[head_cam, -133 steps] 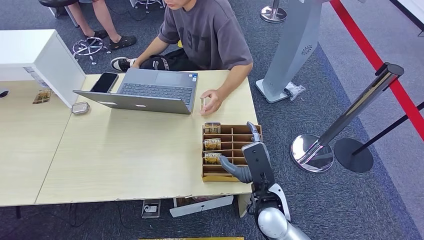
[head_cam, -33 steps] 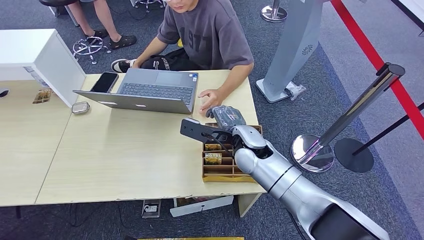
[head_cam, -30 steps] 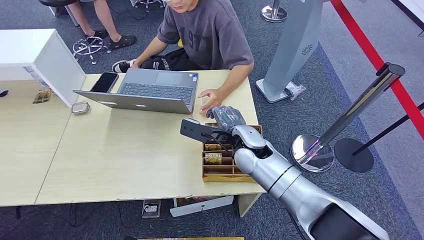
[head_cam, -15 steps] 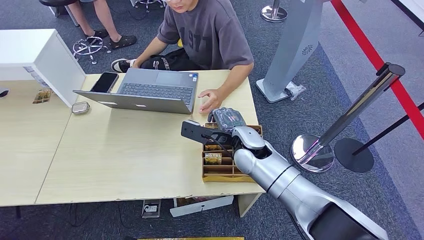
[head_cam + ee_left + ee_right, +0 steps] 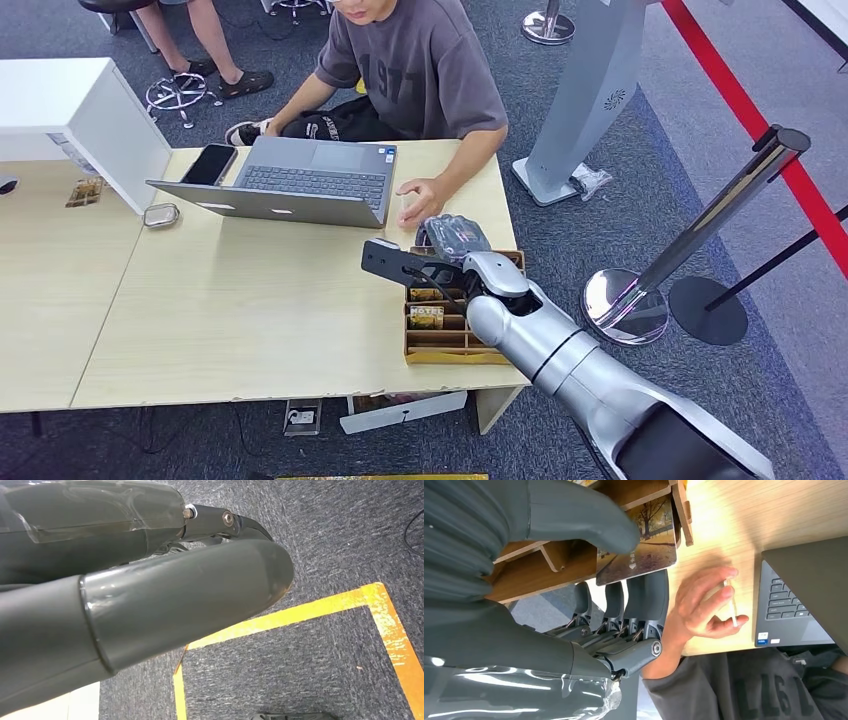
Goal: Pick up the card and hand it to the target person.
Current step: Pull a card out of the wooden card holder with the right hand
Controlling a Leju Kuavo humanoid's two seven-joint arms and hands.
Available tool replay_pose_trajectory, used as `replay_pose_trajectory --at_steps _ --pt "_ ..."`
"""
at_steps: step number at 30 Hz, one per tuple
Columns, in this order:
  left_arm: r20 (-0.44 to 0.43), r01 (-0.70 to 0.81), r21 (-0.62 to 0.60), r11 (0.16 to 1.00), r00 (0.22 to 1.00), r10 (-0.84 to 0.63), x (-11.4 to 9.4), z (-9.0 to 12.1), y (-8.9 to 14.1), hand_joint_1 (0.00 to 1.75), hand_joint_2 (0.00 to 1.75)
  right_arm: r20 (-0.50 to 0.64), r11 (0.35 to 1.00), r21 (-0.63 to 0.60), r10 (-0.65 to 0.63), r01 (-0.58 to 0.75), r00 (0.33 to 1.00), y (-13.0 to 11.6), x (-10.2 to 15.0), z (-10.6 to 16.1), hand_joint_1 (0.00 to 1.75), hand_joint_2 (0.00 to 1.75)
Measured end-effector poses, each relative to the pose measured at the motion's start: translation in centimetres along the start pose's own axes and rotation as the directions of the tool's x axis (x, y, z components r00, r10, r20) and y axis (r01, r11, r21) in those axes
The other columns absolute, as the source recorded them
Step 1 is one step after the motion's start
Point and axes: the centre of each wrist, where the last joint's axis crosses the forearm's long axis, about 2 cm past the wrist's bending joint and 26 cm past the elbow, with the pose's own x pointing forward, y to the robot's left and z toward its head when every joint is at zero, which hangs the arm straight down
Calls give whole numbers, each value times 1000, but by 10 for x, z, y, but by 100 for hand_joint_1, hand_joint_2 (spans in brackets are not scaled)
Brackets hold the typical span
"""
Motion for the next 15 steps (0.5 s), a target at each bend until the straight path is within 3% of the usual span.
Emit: replay_pose_trajectory --at_steps 6,15 --pt "-2 -2 1 1000 1000 2 0 0 0 0 0 0 1000 4 -9 9 1000 0 0 -1 133 175" --pt "-2 -2 0 1000 1000 2 0 0 0 0 0 0 1000 8 -18 18 1000 1 0 -1 135 175"
